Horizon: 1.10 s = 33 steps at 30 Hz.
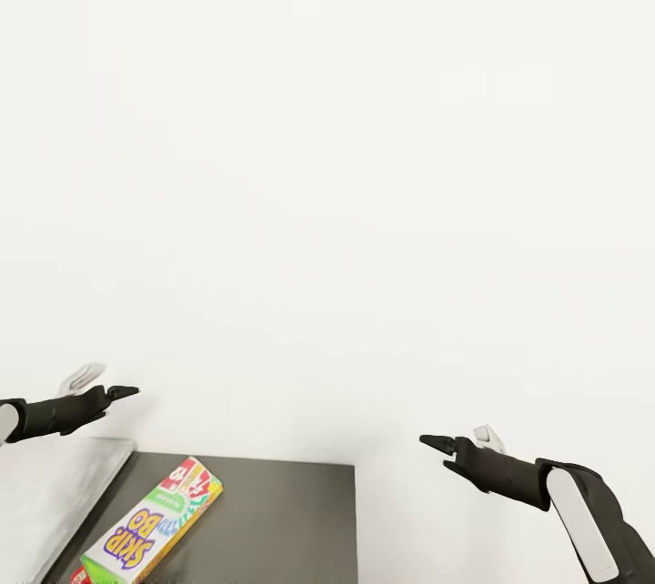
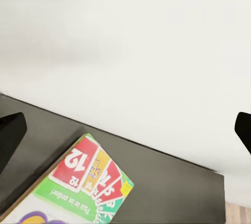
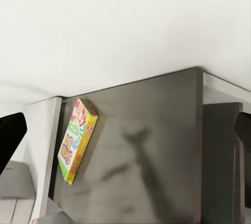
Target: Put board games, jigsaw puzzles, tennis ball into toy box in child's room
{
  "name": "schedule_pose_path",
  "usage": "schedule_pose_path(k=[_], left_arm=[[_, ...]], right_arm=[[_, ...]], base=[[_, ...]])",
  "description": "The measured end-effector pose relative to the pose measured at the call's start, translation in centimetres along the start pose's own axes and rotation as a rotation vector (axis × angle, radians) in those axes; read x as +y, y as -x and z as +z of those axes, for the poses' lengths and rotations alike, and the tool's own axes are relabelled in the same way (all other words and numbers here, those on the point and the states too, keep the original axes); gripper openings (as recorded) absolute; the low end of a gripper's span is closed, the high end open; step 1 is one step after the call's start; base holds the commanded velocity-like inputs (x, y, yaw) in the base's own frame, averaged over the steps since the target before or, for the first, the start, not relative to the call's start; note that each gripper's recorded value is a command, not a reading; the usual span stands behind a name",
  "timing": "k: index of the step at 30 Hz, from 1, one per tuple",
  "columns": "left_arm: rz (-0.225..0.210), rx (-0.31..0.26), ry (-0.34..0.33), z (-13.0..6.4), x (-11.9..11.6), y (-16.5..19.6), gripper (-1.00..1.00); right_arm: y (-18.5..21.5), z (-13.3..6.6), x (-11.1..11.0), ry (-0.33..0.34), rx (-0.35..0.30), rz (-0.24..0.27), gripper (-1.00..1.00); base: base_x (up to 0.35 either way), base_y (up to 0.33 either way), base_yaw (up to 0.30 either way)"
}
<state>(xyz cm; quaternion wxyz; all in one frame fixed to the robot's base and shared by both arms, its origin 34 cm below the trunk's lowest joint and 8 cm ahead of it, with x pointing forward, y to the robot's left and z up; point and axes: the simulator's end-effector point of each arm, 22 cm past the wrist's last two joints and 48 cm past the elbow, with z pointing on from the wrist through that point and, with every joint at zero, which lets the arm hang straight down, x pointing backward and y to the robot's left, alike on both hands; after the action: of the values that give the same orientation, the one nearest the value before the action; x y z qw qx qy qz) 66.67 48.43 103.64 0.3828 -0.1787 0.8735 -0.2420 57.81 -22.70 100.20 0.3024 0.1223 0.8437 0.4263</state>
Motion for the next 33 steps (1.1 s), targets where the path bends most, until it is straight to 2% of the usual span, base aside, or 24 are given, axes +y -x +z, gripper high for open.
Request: schedule_pose_path(k=[25,33], left_arm=[[0.000,0.022,0.013,0.9,0.3,-0.9,1.00],[0.016,0.059,0.163,2.4,2.3,-2.8,1.00]], right_arm=[[-0.2,0.3,-0.6,-0.009,0.007,0.007,1.00],[-0.2,0.3,-0.6,-0.011,0.006,0.007,1.00]], base=[[0.000,0.006,0.049],[0.000,0.000,0.000]])
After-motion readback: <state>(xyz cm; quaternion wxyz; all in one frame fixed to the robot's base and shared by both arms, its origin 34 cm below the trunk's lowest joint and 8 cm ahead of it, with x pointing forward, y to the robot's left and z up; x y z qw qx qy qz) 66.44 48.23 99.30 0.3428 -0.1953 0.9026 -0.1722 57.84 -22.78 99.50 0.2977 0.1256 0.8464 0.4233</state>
